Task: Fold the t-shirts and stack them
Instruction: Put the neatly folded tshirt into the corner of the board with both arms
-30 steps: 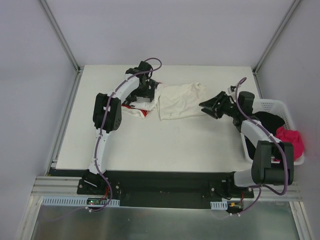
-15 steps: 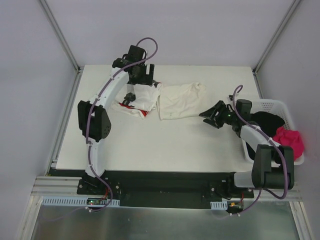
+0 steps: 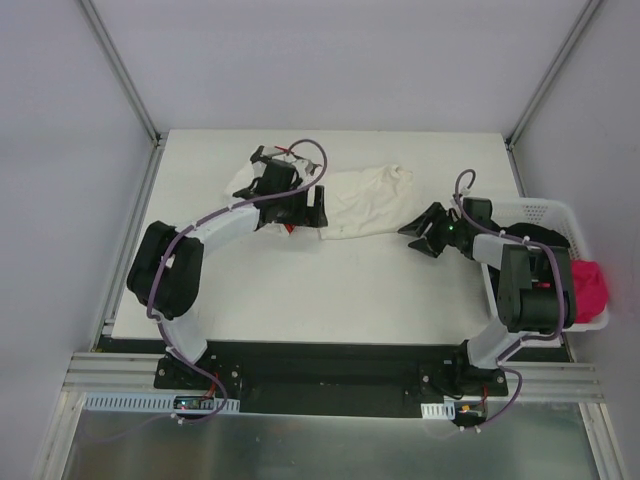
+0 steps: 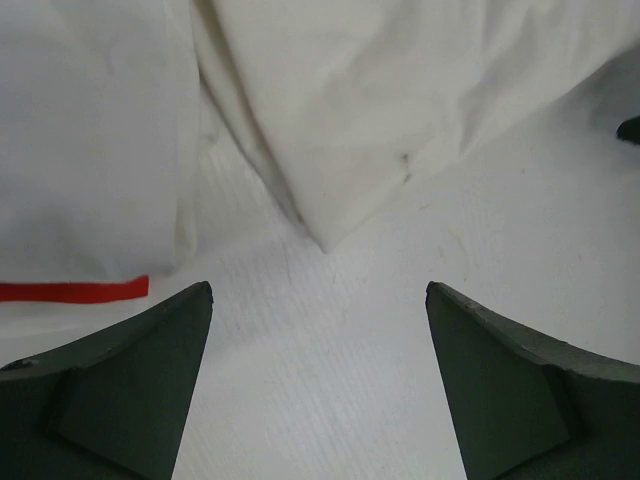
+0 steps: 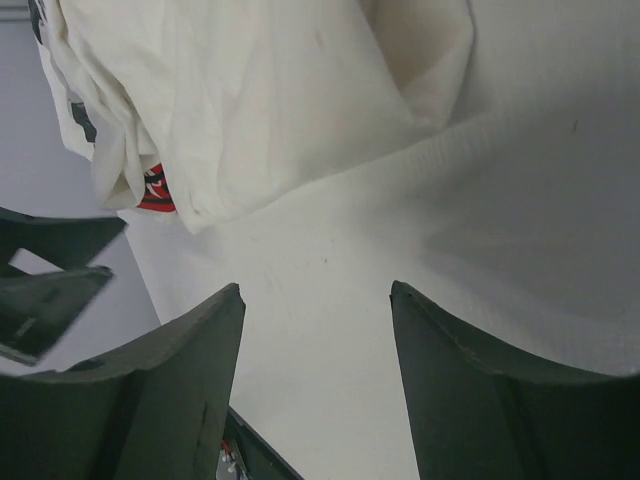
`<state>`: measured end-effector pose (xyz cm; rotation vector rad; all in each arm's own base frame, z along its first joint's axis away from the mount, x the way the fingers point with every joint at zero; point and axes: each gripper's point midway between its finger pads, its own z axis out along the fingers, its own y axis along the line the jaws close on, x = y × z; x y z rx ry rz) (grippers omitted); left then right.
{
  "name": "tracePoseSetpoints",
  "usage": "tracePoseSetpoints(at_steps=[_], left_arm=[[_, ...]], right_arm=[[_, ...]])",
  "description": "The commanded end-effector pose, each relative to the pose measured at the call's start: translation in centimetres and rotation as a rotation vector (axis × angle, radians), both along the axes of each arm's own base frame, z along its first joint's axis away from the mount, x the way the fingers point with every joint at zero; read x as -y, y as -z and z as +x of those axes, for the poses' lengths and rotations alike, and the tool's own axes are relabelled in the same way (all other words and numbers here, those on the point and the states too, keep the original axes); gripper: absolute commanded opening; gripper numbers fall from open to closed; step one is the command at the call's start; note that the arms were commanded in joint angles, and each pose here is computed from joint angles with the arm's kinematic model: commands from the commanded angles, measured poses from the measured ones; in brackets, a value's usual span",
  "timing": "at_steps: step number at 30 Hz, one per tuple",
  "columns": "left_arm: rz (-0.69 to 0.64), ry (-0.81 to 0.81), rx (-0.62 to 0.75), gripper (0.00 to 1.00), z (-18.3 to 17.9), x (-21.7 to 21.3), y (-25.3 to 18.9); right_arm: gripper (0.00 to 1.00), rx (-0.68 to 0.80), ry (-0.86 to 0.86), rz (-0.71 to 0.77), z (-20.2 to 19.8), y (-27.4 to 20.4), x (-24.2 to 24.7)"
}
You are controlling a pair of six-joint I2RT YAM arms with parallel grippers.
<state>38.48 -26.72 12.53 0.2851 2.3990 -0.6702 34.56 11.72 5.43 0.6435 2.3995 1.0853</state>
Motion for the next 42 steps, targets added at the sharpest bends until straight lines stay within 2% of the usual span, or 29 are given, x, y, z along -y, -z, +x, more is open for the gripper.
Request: tracePoseSetpoints(at_steps=[1,2,4,9,21,28,34,42], left_arm=[[-0.258,0.020,0.197,0.87,0.0,1.7,-4.2],[-0.242,0.001,0.175,0.86,-0.7,1.0,-2.2],[-0.252,-0.007,0.199,0.86,-1.0,0.7,-1.7],[-0.268,-0.050,0.189,0.86,-1.0,0.5,-0.8],[-0.301,-0.028,0.167,0.85,-0.5,2.0,0.9],[-0.308,-0.024,0.164,0.84,-1.7,2.2,1.6],[-0.291,-0.024,0.189,0.84,-2.1,2.2,1.3],[-0.278,-0.065,0.167,0.84,-3.8,1.1,2.0]], right_arm=[[0.63,0.114,0.027,-0.038,3.7,-1.8,1.0],[0.64,0.111,0.031,-0.040,3.9,-1.7,1.1],[0.64,0.118,0.037,-0.049,4.5,-1.7,1.3],[0.64,0.105,0.040,-0.061,4.8,-0.8,1.5],[0.65,0.103,0.065,-0.067,6.0,0.4,2.0],[0.61,0.100,0.096,-0.078,7.4,1.5,2.4],[0.50,0.119,0.120,-0.089,9.0,1.5,2.8],[0.17,0.108,0.150,-0.135,8.3,2.2,3.3]])
